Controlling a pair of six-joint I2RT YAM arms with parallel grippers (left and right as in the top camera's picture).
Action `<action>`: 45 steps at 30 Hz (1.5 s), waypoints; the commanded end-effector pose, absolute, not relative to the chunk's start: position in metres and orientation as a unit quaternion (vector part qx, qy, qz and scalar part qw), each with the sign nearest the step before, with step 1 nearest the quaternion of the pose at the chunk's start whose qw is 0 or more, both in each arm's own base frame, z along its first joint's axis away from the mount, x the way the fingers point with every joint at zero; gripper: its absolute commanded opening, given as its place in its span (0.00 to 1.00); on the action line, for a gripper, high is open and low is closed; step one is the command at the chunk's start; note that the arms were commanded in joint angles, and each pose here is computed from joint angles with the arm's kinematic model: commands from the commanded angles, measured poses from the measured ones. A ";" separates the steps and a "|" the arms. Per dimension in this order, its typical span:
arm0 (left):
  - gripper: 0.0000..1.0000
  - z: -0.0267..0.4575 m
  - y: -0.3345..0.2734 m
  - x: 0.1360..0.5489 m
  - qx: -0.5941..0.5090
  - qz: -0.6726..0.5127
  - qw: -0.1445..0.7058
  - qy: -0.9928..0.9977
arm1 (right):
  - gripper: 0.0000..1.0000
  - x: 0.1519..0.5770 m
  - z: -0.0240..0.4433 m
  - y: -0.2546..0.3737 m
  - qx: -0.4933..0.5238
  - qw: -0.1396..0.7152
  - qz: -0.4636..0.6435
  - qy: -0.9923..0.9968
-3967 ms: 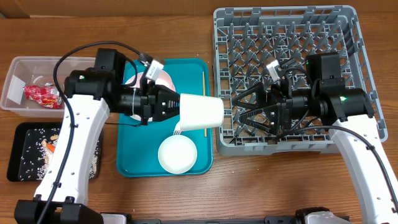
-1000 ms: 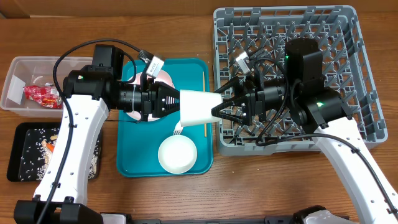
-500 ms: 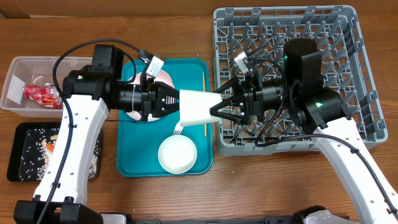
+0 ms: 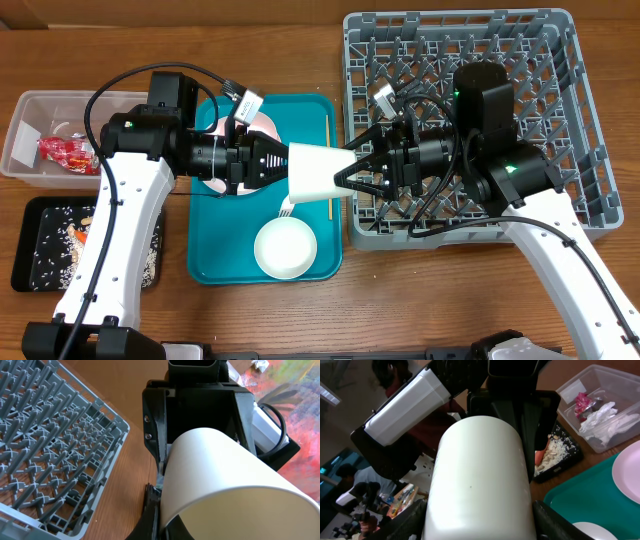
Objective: Sort waste into correct bins and load items into the dishwasher rack
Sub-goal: 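Open the left gripper and pull the right gripper back with the cup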
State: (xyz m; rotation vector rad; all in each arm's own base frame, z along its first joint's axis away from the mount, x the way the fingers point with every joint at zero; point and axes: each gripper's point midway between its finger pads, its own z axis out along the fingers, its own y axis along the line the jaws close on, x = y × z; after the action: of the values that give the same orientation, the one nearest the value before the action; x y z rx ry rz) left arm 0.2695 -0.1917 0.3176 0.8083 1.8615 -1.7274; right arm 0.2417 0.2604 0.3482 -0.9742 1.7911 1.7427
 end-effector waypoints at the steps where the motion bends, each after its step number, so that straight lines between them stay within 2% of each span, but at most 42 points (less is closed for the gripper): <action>1: 0.04 0.311 -0.189 0.273 0.293 -0.613 0.236 0.694 | 0.51 0.224 0.360 0.264 -0.382 0.211 0.653 0.620; 9: 0.04 0.298 -0.192 0.265 0.287 -0.596 0.204 0.722 | 0.48 0.228 0.370 0.265 -0.378 0.216 0.656 0.616; 13: 0.04 0.292 -0.193 0.262 0.285 -0.587 0.191 0.734 | 0.40 0.230 0.375 0.266 -0.380 0.222 0.657 0.612; 21: 0.07 0.293 -0.197 0.259 0.291 -0.588 0.188 0.731 | 0.40 0.234 0.376 0.267 -0.377 0.233 0.652 0.615; 29: 0.10 0.300 -0.177 0.281 0.246 -0.594 0.212 0.736 | 0.40 0.247 0.372 0.269 -0.348 0.247 0.637 0.641; 45: 0.15 0.320 -0.168 0.298 0.239 -0.599 0.244 0.724 | 0.40 0.264 0.361 0.269 -0.311 0.264 0.613 0.677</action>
State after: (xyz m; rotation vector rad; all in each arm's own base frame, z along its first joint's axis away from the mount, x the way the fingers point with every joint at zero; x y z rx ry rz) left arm 0.2911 -0.1725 0.3105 0.6757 1.9759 -1.6541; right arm 0.2668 0.2684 0.3518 -0.8424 1.8405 1.6764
